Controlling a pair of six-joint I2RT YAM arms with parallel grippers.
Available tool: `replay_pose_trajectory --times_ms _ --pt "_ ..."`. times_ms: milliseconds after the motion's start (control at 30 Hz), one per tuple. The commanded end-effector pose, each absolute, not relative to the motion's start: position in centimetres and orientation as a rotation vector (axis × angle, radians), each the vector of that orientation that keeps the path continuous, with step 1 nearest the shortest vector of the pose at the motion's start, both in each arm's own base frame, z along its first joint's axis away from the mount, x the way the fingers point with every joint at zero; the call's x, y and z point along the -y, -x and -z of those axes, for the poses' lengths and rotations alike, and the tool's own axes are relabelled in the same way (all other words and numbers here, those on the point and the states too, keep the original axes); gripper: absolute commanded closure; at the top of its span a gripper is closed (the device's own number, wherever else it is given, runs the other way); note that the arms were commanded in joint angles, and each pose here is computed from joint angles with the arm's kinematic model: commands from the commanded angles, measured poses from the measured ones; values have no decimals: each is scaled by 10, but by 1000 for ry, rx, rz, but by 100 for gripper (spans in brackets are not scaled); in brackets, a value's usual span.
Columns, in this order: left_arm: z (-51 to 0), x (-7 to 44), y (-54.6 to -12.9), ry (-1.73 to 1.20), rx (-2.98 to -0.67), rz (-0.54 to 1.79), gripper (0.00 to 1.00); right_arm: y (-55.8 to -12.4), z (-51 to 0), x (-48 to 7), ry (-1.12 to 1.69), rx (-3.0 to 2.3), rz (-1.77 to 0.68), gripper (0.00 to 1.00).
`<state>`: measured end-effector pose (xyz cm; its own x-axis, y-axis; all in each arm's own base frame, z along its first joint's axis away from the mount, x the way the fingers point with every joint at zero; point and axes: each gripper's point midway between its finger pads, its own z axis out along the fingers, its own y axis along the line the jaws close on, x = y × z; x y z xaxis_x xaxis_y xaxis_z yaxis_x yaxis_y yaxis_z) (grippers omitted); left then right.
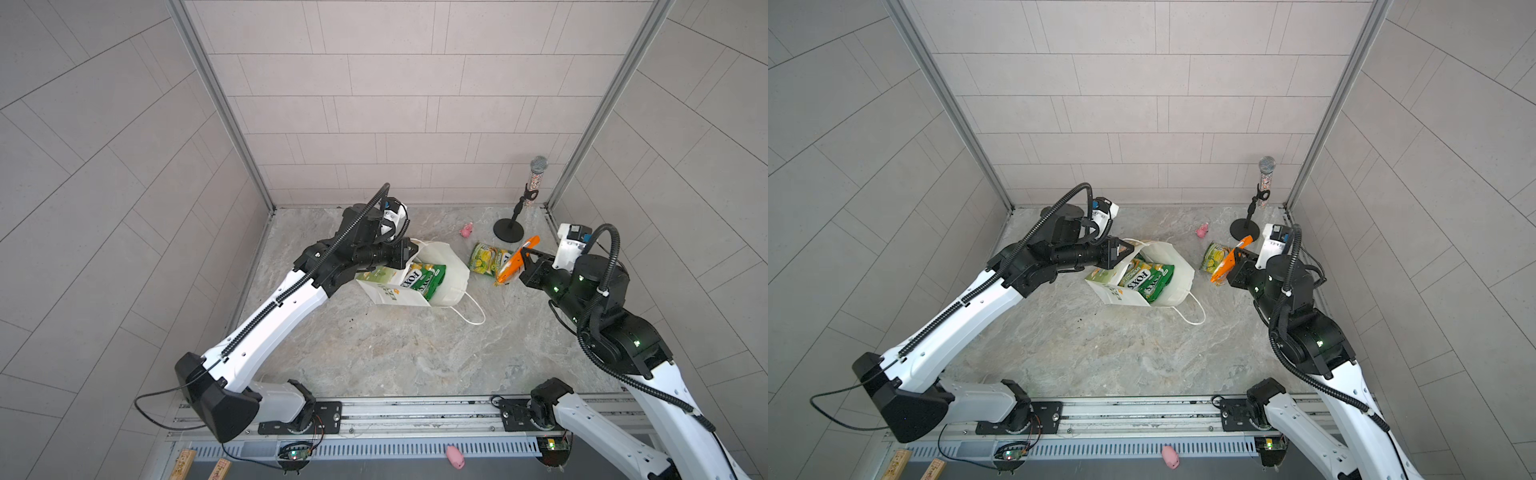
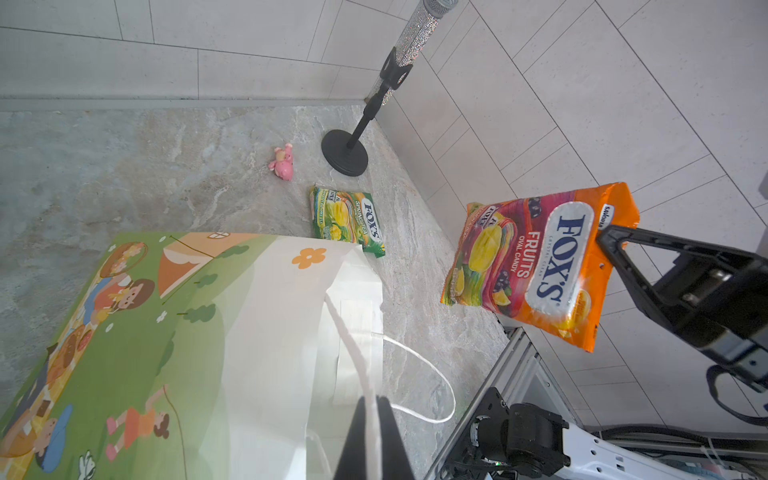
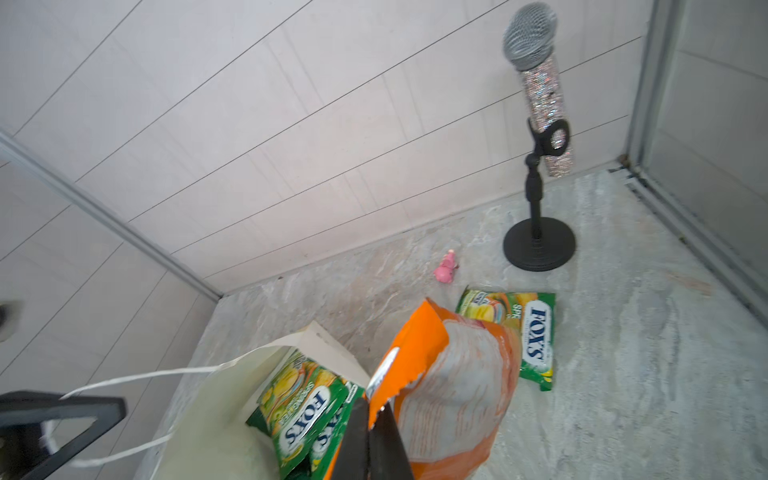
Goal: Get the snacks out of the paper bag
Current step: 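Lower the orange packet onto the floor beside the green packet, open right gripper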
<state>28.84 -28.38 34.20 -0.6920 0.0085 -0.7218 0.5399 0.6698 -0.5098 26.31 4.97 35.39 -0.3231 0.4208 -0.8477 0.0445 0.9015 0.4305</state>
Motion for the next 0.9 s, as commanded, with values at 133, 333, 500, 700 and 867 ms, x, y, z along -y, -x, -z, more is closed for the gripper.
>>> replay_pose_trajectory --times_ms 133,333,500,700,867 --pt "-351 278 -281 -443 -2141 943 100 -283 -275 -36 -348 -2103 -354 100" --pt "-351 278 -281 -442 -2142 937 100 -297 -238 -49 -300 -2194 -425 100" --pt "-351 277 -282 -444 -2141 935 100 -309 -220 -62 -277 -2227 -504 100" --pt "-351 276 -281 -445 -2141 934 100 -321 -208 -78 -253 -2241 -629 100" --pt "-350 276 -281 -445 -2142 932 100 -326 -200 -87 -242 -2248 -713 100"
